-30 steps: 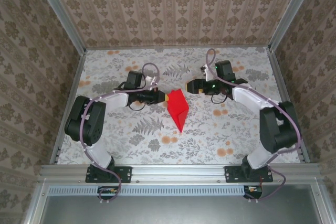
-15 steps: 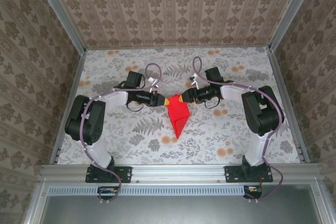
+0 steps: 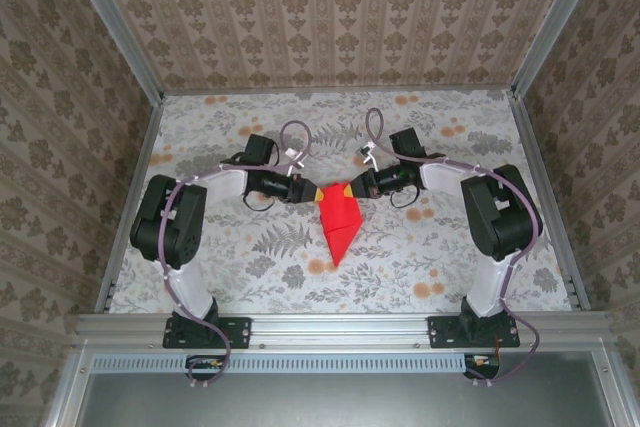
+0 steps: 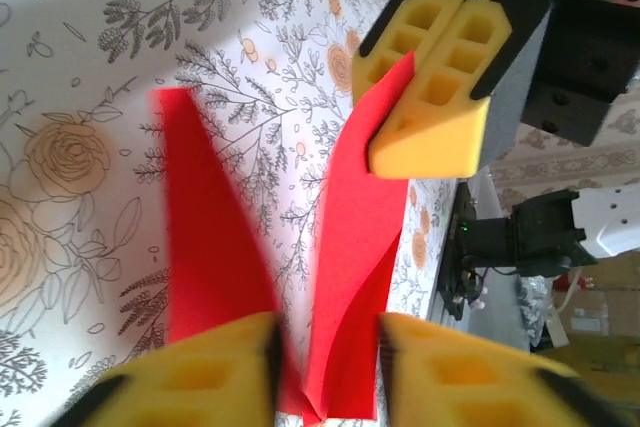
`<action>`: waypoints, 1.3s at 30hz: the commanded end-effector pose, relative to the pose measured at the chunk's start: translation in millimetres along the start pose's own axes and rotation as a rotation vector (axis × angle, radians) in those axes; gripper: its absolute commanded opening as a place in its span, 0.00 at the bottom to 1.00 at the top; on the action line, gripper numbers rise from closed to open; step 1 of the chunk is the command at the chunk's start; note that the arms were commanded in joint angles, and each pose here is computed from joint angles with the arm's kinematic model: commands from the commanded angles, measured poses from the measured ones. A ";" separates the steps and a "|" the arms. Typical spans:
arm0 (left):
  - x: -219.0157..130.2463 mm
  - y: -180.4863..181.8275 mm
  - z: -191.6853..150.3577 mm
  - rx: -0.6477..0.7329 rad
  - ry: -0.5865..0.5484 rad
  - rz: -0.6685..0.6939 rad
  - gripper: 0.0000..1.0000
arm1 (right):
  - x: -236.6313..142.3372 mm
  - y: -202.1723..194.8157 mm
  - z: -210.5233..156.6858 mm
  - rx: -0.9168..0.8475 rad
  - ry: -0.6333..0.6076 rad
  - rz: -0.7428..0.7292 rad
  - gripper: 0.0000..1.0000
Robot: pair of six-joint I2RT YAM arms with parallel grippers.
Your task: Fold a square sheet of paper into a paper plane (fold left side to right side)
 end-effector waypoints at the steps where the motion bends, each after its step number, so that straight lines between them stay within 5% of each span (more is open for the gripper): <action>1: -9.9 -7.8 12.9 0.060 -0.023 0.079 0.51 | -11.6 6.6 -2.7 0.047 -0.008 -0.072 0.00; 6: -37.2 -26.8 24.8 0.131 -0.105 0.318 0.63 | -14.7 -0.1 -7.5 0.224 -0.011 -0.208 0.00; 12: -30.7 -66.2 -1.9 0.274 -0.037 0.587 0.64 | -12.8 -4.7 -2.7 0.428 -0.059 -0.329 0.00; 21: 30.9 -91.7 -56.4 0.363 0.091 0.716 0.71 | 0.4 -24.5 18.9 0.570 -0.100 -0.424 0.00; 39: 84.9 -51.2 -66.4 0.445 0.201 0.988 0.74 | 8.6 -36.4 22.8 0.611 -0.094 -0.441 0.00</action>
Point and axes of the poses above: each hand's point on the last joint's axis, 136 mm out from that joint toward the fingers, its own x axis out along the fingers, its own y axis along the line the jaws close on, z = x × y, the point moved 6 cm from there along -x, back along the fingers, and after that the axes turned 1 degree about x, right-handed, at the moved point
